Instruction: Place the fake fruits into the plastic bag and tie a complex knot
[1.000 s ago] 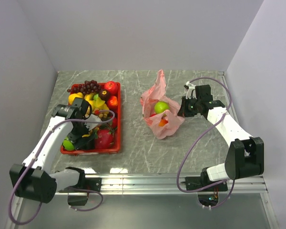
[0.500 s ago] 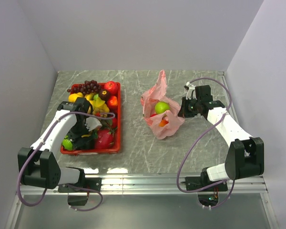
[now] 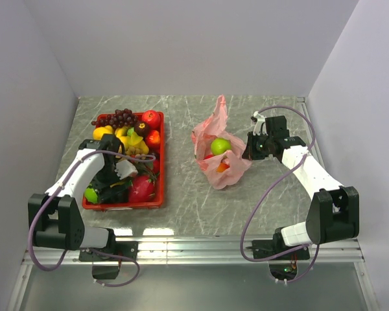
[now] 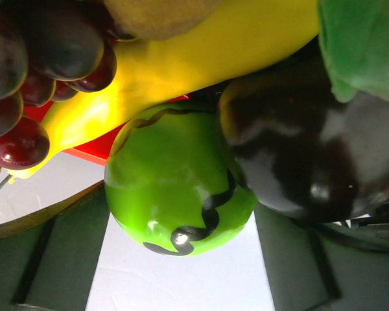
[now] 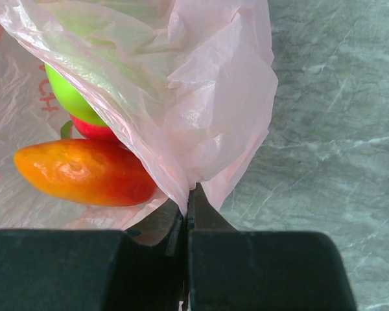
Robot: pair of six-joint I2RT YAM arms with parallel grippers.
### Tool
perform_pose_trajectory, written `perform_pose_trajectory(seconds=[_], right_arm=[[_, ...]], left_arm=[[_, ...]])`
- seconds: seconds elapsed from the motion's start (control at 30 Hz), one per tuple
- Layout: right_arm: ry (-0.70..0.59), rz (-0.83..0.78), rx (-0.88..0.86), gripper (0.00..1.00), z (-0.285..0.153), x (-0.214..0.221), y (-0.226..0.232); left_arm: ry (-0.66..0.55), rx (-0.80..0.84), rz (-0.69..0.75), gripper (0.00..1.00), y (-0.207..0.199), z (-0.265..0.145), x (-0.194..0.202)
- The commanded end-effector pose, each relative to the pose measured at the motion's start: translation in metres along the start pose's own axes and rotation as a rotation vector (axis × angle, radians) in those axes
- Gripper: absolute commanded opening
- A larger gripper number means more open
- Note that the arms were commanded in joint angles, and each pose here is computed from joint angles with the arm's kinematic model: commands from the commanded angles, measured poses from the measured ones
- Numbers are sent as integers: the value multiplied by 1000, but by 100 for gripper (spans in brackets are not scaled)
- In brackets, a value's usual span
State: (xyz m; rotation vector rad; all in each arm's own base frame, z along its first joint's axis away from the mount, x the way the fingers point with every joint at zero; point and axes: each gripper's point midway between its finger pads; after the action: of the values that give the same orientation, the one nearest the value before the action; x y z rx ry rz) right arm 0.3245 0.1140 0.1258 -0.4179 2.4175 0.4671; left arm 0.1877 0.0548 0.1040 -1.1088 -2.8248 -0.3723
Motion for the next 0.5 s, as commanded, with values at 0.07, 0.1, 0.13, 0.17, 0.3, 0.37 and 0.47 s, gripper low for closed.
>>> perform_pose_trajectory(seconds=[0.07,0.1,0.13,0.17,0.3,0.37,0.47], right_arm=[[-45,-1,20,0,-9,-11,-1],[-45,-1,18,0,-9,-11,0],[-45,-1,17,0,-9,-10,0],[-47,-1,15,0,-9,-10,0],[-51,-2,12,0,-8,-12,0],[-50,-1,8,0,-7,-12,1],[-52,-3,2,0,-7,-13,2]], left_arm=[[-36,28,-24,78,-3,-8,1],[-57,19,-38,74,-1,-15,-1],[-64,12,-44,73,0,-18,0],[-56,16,-45,71,-2,-22,5],[-84,-16,-58,63,0,-37,11],[-91,-31,-68,62,1,-41,14],[-127,-57,-83,61,6,-57,14]])
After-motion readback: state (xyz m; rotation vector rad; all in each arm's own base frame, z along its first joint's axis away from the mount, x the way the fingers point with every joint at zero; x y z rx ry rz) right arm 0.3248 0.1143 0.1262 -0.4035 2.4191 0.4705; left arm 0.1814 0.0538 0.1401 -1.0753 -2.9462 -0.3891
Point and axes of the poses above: each gripper's point midway between its finger pads, its own z axis out along the fingers, its own y axis along the line the jaws close on, x = y × z, and after that the axes turned 10 degrees about -z, right-handed
